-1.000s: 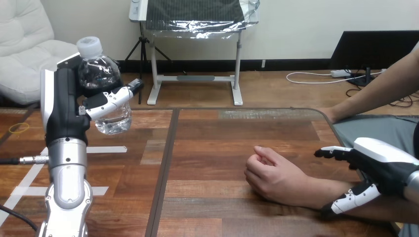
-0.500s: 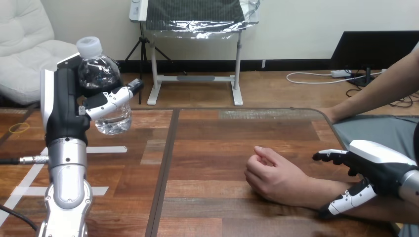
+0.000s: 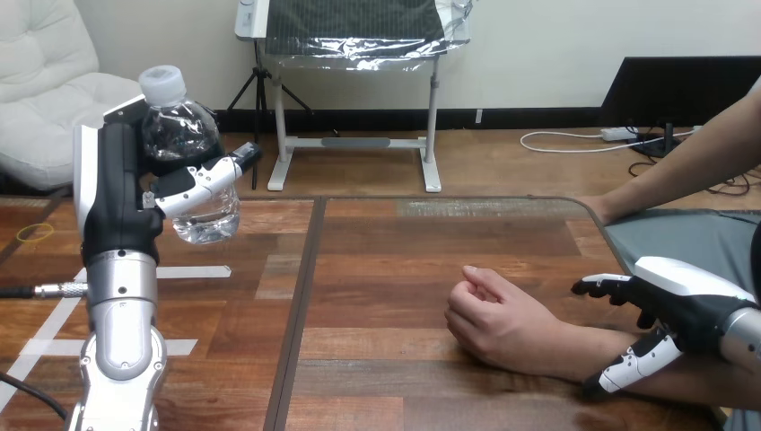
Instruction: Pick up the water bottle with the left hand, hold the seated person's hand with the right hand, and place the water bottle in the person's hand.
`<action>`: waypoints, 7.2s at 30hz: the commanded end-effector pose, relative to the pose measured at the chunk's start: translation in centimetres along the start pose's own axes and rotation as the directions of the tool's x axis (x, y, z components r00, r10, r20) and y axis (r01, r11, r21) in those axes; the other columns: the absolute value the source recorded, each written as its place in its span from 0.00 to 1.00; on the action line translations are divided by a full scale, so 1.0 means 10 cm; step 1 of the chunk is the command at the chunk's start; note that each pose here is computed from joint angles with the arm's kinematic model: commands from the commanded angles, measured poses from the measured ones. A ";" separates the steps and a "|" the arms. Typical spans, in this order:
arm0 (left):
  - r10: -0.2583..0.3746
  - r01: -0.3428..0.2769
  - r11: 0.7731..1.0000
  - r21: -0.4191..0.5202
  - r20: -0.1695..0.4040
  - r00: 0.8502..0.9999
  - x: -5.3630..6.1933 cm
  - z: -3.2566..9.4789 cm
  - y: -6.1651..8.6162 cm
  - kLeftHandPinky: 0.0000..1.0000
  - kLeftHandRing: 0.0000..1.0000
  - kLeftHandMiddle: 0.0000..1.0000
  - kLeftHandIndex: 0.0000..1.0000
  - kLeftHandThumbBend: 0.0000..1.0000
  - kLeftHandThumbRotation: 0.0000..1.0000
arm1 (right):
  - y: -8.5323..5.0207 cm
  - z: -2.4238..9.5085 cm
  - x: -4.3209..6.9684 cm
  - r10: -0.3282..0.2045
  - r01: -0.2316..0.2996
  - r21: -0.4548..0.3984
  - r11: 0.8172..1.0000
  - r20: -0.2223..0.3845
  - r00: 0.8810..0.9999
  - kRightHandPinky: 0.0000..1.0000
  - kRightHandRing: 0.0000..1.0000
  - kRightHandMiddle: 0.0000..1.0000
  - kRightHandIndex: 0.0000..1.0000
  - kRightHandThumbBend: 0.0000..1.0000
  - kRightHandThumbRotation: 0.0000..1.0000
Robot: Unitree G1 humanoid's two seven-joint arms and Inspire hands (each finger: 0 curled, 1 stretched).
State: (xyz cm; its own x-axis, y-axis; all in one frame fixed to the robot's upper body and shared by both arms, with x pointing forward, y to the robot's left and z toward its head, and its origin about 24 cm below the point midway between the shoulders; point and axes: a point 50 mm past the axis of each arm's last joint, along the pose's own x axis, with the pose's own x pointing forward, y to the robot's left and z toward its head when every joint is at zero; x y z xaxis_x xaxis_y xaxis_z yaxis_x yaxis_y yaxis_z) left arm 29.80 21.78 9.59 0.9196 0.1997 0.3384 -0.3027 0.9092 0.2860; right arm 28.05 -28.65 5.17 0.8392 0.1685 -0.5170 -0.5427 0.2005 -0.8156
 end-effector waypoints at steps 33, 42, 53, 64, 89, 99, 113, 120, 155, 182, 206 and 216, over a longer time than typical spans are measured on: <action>0.055 -0.048 0.997 -0.067 0.106 0.993 0.14 0.25 0.08 0.30 0.36 0.41 0.42 0.65 0.00 | 0.43 0.11 0.22 0.257 -0.256 0.024 0.966 -0.035 0.966 0.68 0.77 0.80 0.80 0.95 0.48; 0.061 -0.055 0.997 -0.057 0.111 0.992 0.15 0.26 0.10 0.31 0.37 0.41 0.42 0.65 0.00 | 0.48 0.14 0.24 0.302 -0.302 0.006 0.953 -0.041 0.953 0.64 0.71 0.77 0.78 0.94 0.62; 0.066 -0.058 0.996 -0.073 0.107 0.992 0.15 0.26 0.11 0.31 0.37 0.41 0.42 0.65 0.00 | 0.53 0.17 0.26 0.326 -0.326 0.008 0.945 -0.036 0.945 0.52 0.59 0.67 0.79 0.97 0.61; 0.082 -0.074 0.994 -0.077 0.117 0.990 0.17 0.28 0.13 0.31 0.36 0.41 0.42 0.65 0.00 | 0.58 0.19 0.27 0.333 -0.333 0.017 0.943 -0.035 0.942 0.48 0.56 0.63 0.78 0.95 0.54; 0.111 -0.097 0.989 -0.111 0.123 0.986 0.21 0.32 0.20 0.30 0.36 0.41 0.42 0.65 0.00 | 0.70 0.27 0.28 0.414 -0.412 0.057 0.909 -0.024 0.910 0.56 0.70 0.77 0.81 1.00 0.43; 0.121 -0.106 0.988 -0.114 0.128 0.984 0.23 0.34 0.22 0.30 0.36 0.41 0.42 0.65 0.00 | 0.75 0.33 0.28 0.479 -0.474 0.088 0.876 -0.041 0.877 0.62 0.79 0.87 0.88 1.00 0.42; 0.125 -0.110 0.987 -0.115 0.139 0.982 0.24 0.36 0.23 0.30 0.35 0.40 0.42 0.64 0.00 | 0.77 0.38 0.24 0.463 -0.461 0.058 0.886 -0.041 0.885 0.65 0.85 0.92 0.90 1.00 0.27; 0.130 -0.113 0.985 -0.128 0.130 0.983 0.24 0.36 0.24 0.30 0.35 0.40 0.42 0.64 0.00 | 0.78 0.42 0.22 0.426 -0.427 0.005 0.904 -0.053 0.903 0.63 0.84 0.93 0.89 1.00 0.20; 0.149 -0.129 0.981 -0.146 0.139 0.979 0.24 0.38 0.25 0.30 0.35 0.40 0.42 0.62 0.00 | 0.87 0.54 0.16 0.247 -0.241 -0.146 0.959 0.024 0.969 0.42 0.55 0.63 0.65 0.98 0.00; 0.148 -0.125 0.979 -0.159 0.146 0.978 0.24 0.41 0.23 0.30 0.35 0.41 0.42 0.61 0.00 | 0.89 0.54 0.15 0.187 -0.178 -0.122 0.976 0.068 0.980 0.15 0.22 0.33 0.43 0.91 0.00; 0.161 -0.135 0.976 -0.173 0.143 0.977 0.22 0.43 0.23 0.29 0.35 0.40 0.42 0.62 0.00 | 0.78 0.41 0.22 0.287 -0.288 -0.100 0.952 -0.023 0.958 0.30 0.38 0.47 0.50 0.94 0.05; 0.163 -0.138 0.976 -0.170 0.142 0.976 0.22 0.43 0.24 0.30 0.35 0.40 0.41 0.62 0.00 | 0.74 0.39 0.24 0.331 -0.336 -0.109 0.936 -0.063 0.942 0.37 0.45 0.54 0.58 0.99 0.17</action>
State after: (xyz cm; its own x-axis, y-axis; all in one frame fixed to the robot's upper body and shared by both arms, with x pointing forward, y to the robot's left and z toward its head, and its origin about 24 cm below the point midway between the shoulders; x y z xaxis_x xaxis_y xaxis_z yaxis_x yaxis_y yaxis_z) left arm 29.47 23.46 11.02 0.8727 0.3158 0.3723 -0.3838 0.9151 0.1233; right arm 28.84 -22.56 3.58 0.7797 0.2122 -0.5891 -0.6122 0.0614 -0.7883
